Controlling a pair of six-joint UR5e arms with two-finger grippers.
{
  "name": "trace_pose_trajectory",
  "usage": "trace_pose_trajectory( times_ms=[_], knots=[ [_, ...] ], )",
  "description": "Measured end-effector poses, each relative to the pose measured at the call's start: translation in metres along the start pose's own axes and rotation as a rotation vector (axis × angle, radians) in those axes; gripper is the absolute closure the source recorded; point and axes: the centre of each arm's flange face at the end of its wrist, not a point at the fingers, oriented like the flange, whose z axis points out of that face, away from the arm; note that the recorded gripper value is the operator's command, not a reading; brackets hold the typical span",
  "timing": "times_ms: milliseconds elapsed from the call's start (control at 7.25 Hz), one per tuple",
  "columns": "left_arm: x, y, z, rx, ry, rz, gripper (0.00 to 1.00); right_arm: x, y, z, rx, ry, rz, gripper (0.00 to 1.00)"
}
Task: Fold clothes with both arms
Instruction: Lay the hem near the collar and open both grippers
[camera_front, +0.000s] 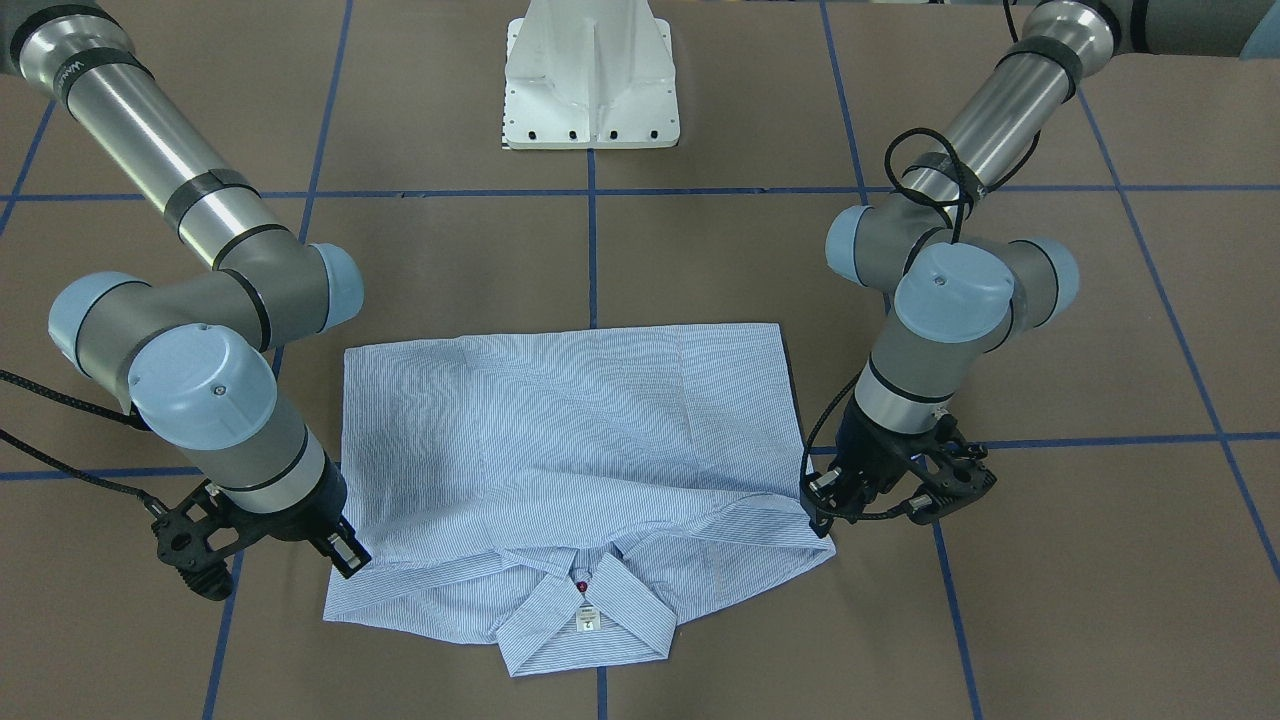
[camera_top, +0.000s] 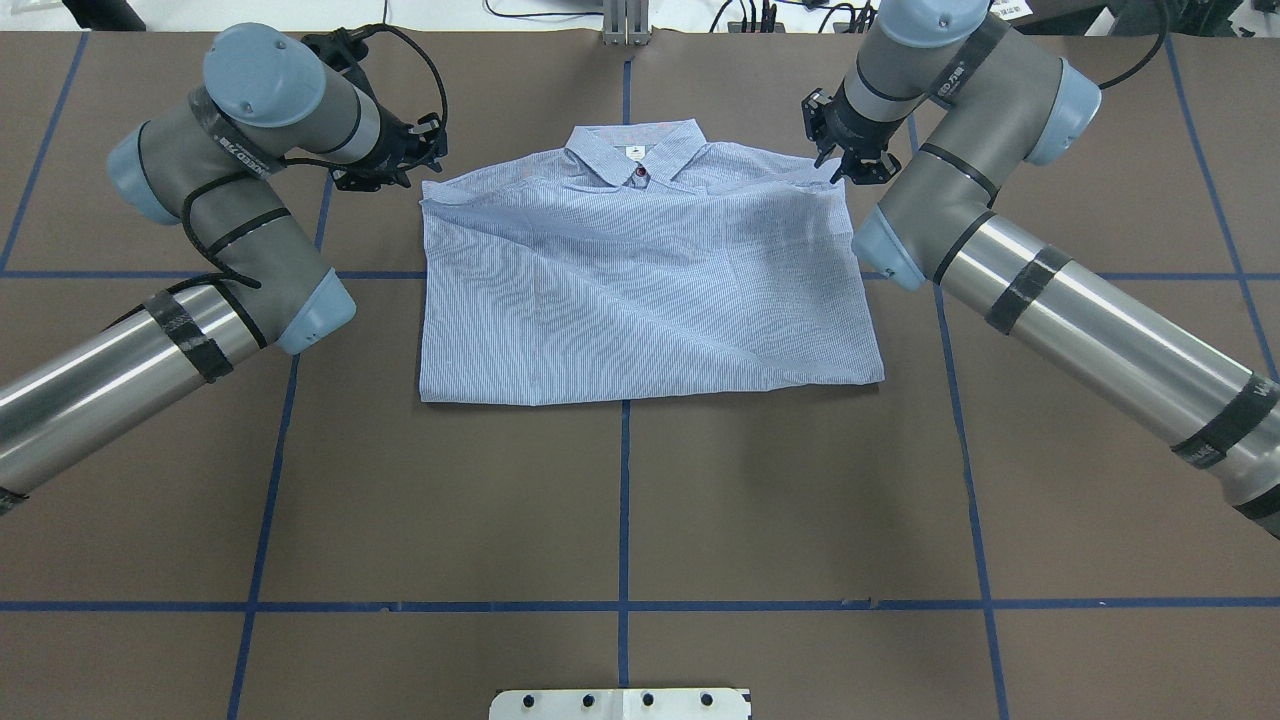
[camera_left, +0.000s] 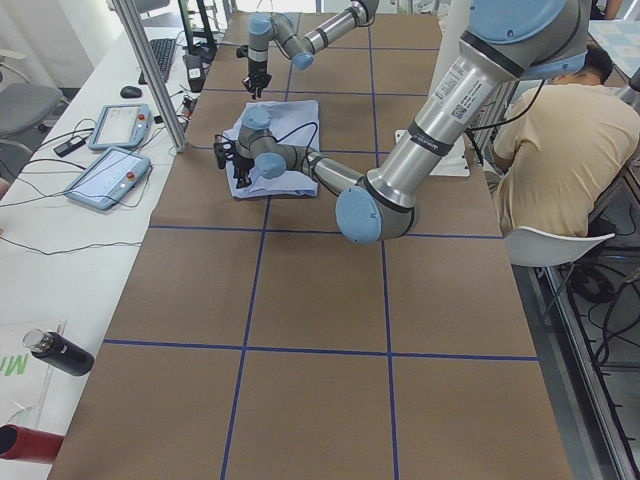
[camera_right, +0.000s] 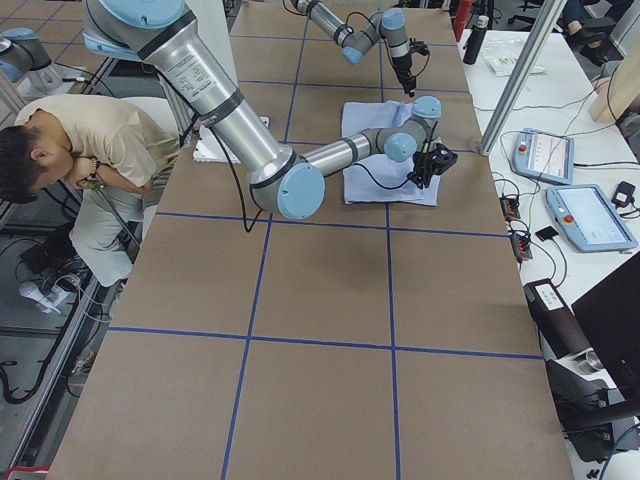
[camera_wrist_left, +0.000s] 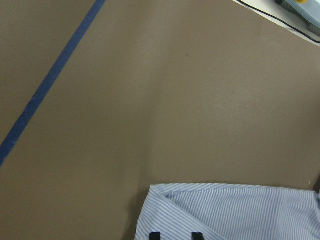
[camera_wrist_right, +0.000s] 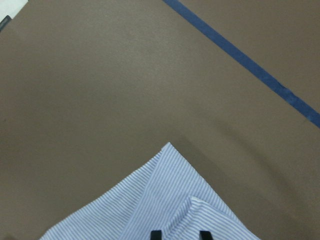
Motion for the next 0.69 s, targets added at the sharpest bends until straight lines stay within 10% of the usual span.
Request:
trace_pose_trajectory(
  times_ms=[690],
  knots=[
    [-0.012, -0.028, -0.048, 0.043, 0.036, 0.109, 0.0, 0.05, -0.005, -0.052, -0.08, -0.089, 0.012, 0.0]
  ],
)
